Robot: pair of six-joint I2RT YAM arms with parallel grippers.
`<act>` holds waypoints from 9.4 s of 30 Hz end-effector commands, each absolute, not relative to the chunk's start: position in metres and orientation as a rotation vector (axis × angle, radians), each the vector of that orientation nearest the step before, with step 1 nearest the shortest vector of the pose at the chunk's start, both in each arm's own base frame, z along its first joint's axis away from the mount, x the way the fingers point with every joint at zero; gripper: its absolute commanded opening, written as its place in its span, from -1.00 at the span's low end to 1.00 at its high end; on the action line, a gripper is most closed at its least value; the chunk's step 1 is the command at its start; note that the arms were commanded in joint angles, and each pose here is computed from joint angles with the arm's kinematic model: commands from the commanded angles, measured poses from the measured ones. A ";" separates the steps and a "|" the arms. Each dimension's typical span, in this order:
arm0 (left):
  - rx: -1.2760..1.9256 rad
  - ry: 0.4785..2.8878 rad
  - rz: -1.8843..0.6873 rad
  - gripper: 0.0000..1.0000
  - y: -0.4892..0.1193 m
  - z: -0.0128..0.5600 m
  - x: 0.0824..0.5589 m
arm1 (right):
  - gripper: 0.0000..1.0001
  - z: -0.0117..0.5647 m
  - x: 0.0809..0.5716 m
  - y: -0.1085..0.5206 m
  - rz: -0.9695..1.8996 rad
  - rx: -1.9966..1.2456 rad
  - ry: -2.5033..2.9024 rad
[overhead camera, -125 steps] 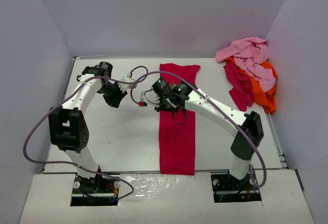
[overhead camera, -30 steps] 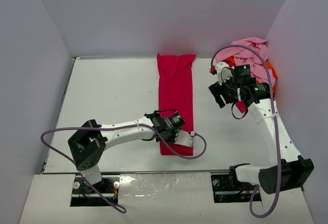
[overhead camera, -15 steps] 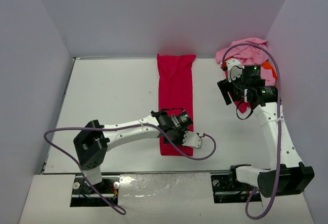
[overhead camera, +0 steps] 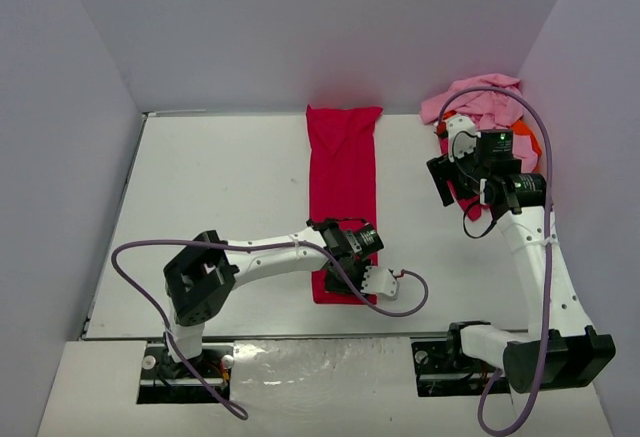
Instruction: Fold and stack the t-shirts
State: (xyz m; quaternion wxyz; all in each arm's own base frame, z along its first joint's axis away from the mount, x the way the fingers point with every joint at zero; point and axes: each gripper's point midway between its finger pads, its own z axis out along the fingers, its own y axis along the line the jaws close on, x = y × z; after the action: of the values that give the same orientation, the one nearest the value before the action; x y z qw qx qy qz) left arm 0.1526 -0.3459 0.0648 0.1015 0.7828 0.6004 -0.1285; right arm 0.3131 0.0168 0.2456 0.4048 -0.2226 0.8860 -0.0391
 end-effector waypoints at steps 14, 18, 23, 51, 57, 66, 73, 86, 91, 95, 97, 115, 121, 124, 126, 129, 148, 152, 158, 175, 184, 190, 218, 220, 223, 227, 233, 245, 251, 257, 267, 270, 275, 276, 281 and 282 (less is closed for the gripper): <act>2.327 1.767 -0.470 -0.49 -0.368 0.068 0.141 | 0.36 0.247 0.312 0.014 -0.117 -0.543 2.197; 2.327 1.786 -0.446 0.13 -0.368 0.065 0.142 | 0.37 0.245 0.310 0.015 -0.109 -0.555 2.196; 2.317 1.769 -0.407 0.42 -0.371 0.063 0.143 | 0.38 0.241 0.308 0.014 -0.115 -0.566 2.203; 2.266 1.718 -0.142 0.69 -0.377 0.042 0.157 | 0.41 0.226 0.303 0.021 -0.061 -0.602 2.225; 2.270 1.734 -0.127 0.47 -0.377 0.032 0.158 | 0.41 0.219 0.304 0.024 -0.037 -0.616 2.242; 2.289 1.757 -0.137 -0.82 -0.374 0.015 0.154 | 0.41 0.209 0.298 0.025 -0.029 -0.617 2.255; 2.316 1.761 -0.124 -1.00 -0.369 0.008 0.152 | 0.41 0.215 0.295 0.022 -0.049 -0.611 2.235; 2.669 1.729 -0.347 -1.00 -0.326 0.084 0.084 | 0.42 0.228 0.292 0.019 -0.087 -0.620 2.191; 2.731 1.637 -0.512 -1.00 -0.329 0.128 0.052 | 0.44 0.237 0.290 0.017 -0.107 -0.633 2.170; 2.719 1.600 -0.629 -1.00 -0.337 0.160 0.041 | 0.44 0.236 0.294 0.019 -0.096 -0.648 2.180; 2.728 1.576 -0.657 -1.00 -0.337 0.171 0.038 | 0.44 0.235 0.297 0.020 -0.088 -0.656 2.185; 2.396 1.705 -0.216 -1.00 -0.340 0.181 0.241 | 0.43 0.232 0.332 0.027 -0.063 -0.714 2.191; 2.379 1.706 -0.132 -1.00 -0.342 0.167 0.283 | 0.42 0.225 0.341 0.028 -0.057 -0.724 2.203; 2.361 1.673 -0.109 -1.00 -0.349 0.166 0.299 | 0.43 0.220 0.344 0.028 -0.056 -0.729 2.212; 2.371 1.671 -0.119 -1.00 -0.352 0.159 0.303 | 0.42 0.217 0.346 0.028 -0.054 -0.731 2.218; 2.366 1.642 -0.129 -1.00 -0.360 0.156 0.310 | 0.42 0.210 0.350 0.029 -0.048 -0.731 2.227; 1.868 1.695 -0.099 0.94 -0.382 0.176 0.409 | 0.41 0.163 0.370 0.033 -0.002 -0.750 2.299; 1.796 1.689 -0.069 0.94 -0.371 0.203 0.418 | 0.40 0.168 0.371 0.035 0.009 -0.743 2.284; 1.800 1.781 -0.112 0.94 -0.340 0.202 0.395 | 0.40 0.181 0.367 0.040 0.034 -0.741 2.242; 1.990 1.866 -0.169 0.93 -0.358 0.083 0.244 | 0.43 0.219 0.365 0.007 -0.185 -0.585 2.192; 1.998 1.819 -0.159 0.94 -0.375 0.078 0.227 | 0.46 0.241 0.351 -0.015 -0.313 -0.503 2.151; 2.022 1.818 -0.140 0.94 -0.373 0.064 0.225 | 0.47 0.244 0.345 -0.011 -0.285 -0.493 2.147; 2.311 1.786 -0.199 -1.00 -0.356 0.055 0.170 | 0.47 0.156 0.347 0.083 0.386 -0.802 2.337; 2.385 1.821 -0.244 -1.00 -0.341 0.069 0.152 | 0.47 0.155 0.350 0.077 0.340 -0.795 2.348; 2.465 1.836 -0.332 -1.00 -0.330 0.097 0.129 | 0.47 0.158 0.350 0.071 0.301 -0.792 2.346; 2.555 1.851 -0.416 -1.00 -0.310 0.121 0.093 | 0.48 0.163 0.348 0.072 0.295 -0.793 2.327; 2.494 1.804 -0.338 -1.00 -0.312 0.152 0.108 | 0.48 0.175 0.350 0.072 0.279 -0.793 2.293; 2.271 1.670 0.016 -1.00 -0.337 0.183 0.276 | 0.48 0.209 0.356 0.063 0.176 -0.760 2.215; 2.178 1.617 0.052 -1.00 -0.356 0.173 0.331 | 0.48 0.196 0.353 0.064 0.189 -0.754 2.232; 2.173 1.585 0.048 -1.00 -0.375 0.155 0.359 | 0.48 0.188 0.356 0.061 0.176 -0.745 2.247; 2.027 1.520 0.009 -0.60 -0.404 0.168 0.399 | 0.48 0.156 0.363 0.057 0.162 -0.729 2.302; 1.891 1.532 0.059 0.84 -0.408 0.177 0.428 | 0.47 0.153 0.367 0.058 0.165 -0.725 2.307; 1.579 1.567 0.111 0.94 -0.404 0.221 0.473 | 0.47 0.163 0.375 0.054 0.122 -0.710 2.290; 1.528 1.564 0.112 0.94 -0.402 0.234 0.478 | 0.47 0.168 0.376 0.052 0.103 -0.701 2.280; 1.482 1.650 0.037 0.94 -0.372 0.253 0.467 | 0.29 0.208 0.376 0.049 0.060 -0.684 2.181; 1.502 1.672 0.032 0.91 -0.365 0.248 0.462 | -0.15 0.217 0.373 0.054 0.085 -0.701 2.148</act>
State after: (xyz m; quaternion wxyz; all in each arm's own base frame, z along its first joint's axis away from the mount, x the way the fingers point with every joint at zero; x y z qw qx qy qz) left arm 0.4264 -0.3959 0.1370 0.2965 0.7299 0.6154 0.0235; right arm 0.3992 0.0360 0.1808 0.4062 -0.2412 0.8813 0.0096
